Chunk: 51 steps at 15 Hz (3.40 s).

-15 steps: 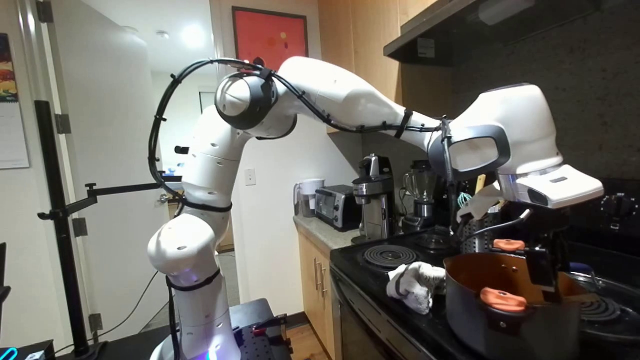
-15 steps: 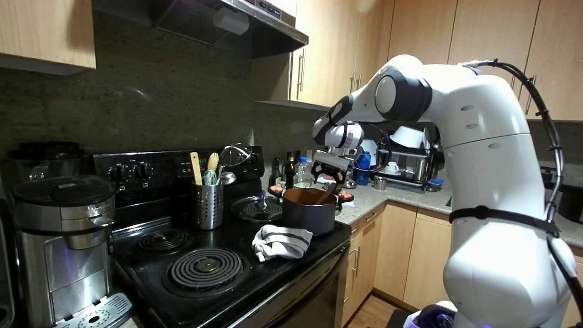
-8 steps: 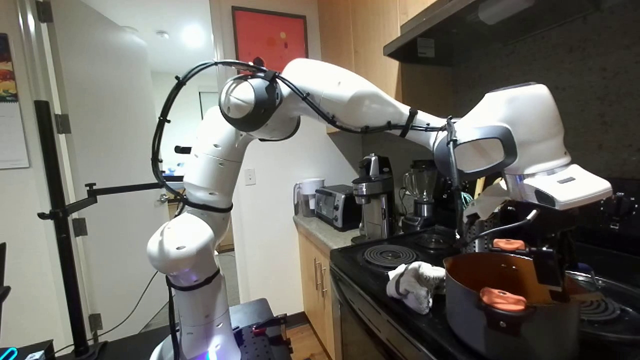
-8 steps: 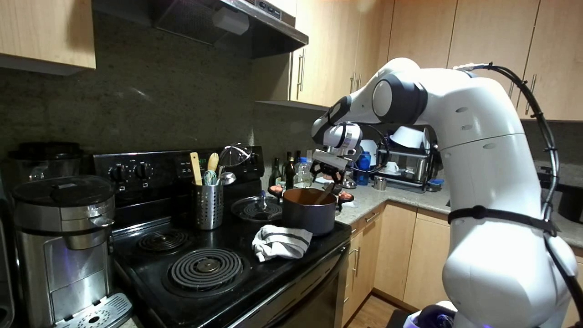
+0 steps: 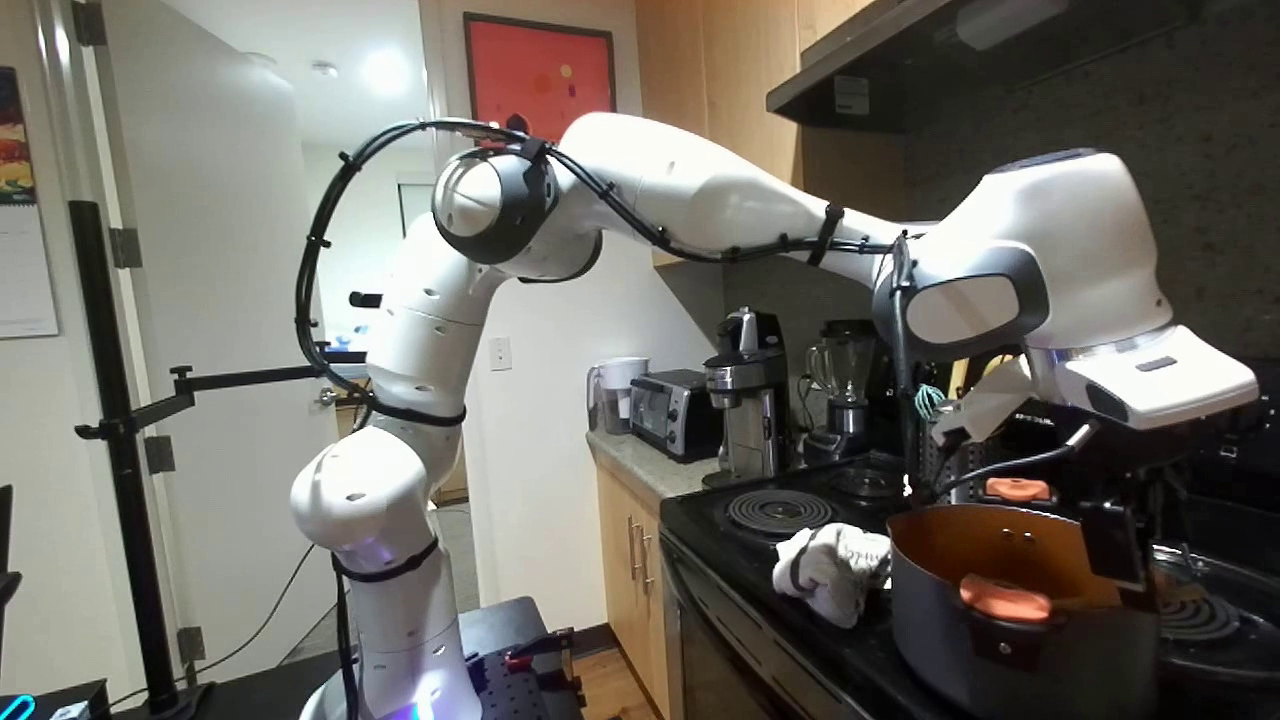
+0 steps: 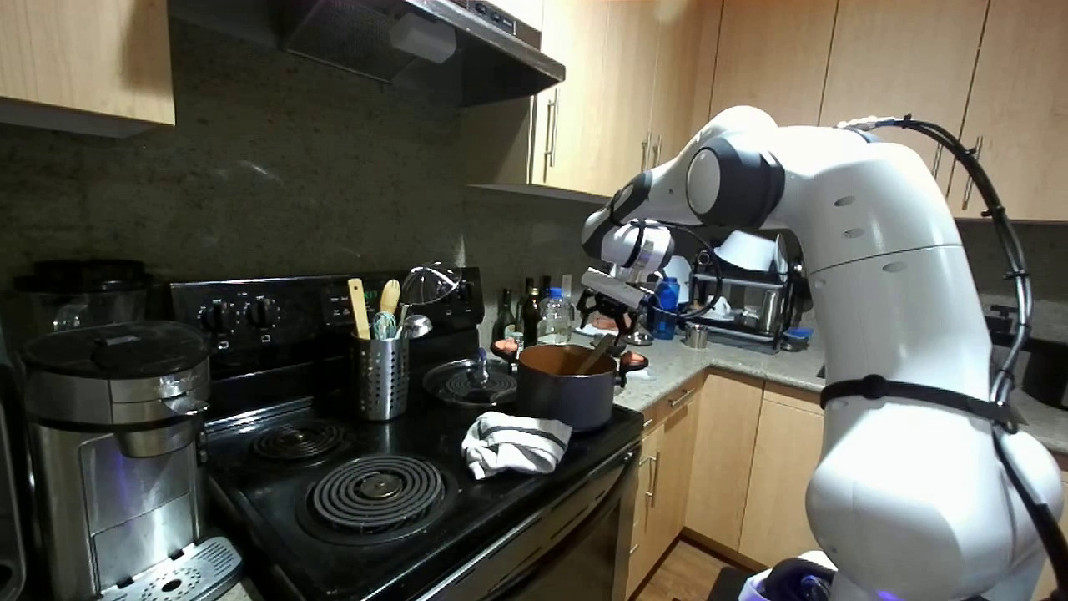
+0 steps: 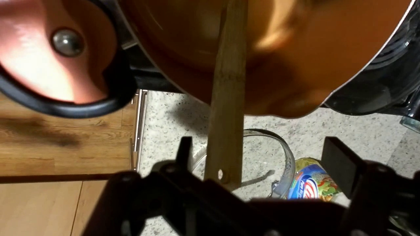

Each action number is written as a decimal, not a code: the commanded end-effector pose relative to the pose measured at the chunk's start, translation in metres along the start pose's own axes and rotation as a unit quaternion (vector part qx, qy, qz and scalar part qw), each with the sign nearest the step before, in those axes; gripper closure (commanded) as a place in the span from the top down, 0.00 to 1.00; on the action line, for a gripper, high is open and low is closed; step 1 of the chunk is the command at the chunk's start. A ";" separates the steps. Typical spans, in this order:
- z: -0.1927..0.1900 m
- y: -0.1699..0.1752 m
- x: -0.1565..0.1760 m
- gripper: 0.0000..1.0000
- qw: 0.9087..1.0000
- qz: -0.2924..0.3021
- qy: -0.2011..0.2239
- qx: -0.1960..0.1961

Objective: Place the wooden spoon in the utensil holder

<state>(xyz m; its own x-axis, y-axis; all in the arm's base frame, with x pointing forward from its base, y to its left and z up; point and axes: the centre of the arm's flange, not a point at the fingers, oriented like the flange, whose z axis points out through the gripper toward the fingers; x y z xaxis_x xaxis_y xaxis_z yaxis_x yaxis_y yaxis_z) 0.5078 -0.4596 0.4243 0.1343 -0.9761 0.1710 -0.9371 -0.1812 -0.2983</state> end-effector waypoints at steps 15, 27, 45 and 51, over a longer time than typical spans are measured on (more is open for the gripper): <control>-0.010 -0.020 -0.004 0.07 0.999 -0.017 0.012 0.035; -0.083 -0.063 -0.017 0.07 0.989 -0.086 0.060 0.101; -0.169 -0.141 -0.070 0.07 0.966 -0.130 0.070 0.212; -0.163 -0.151 -0.077 0.29 0.966 -0.129 0.062 0.213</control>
<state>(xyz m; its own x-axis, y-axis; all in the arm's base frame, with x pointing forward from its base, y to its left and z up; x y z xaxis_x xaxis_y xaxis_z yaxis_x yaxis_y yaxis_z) 0.5866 -0.3376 0.6098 0.2811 -0.8745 0.3953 -0.6556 -0.4758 -0.5863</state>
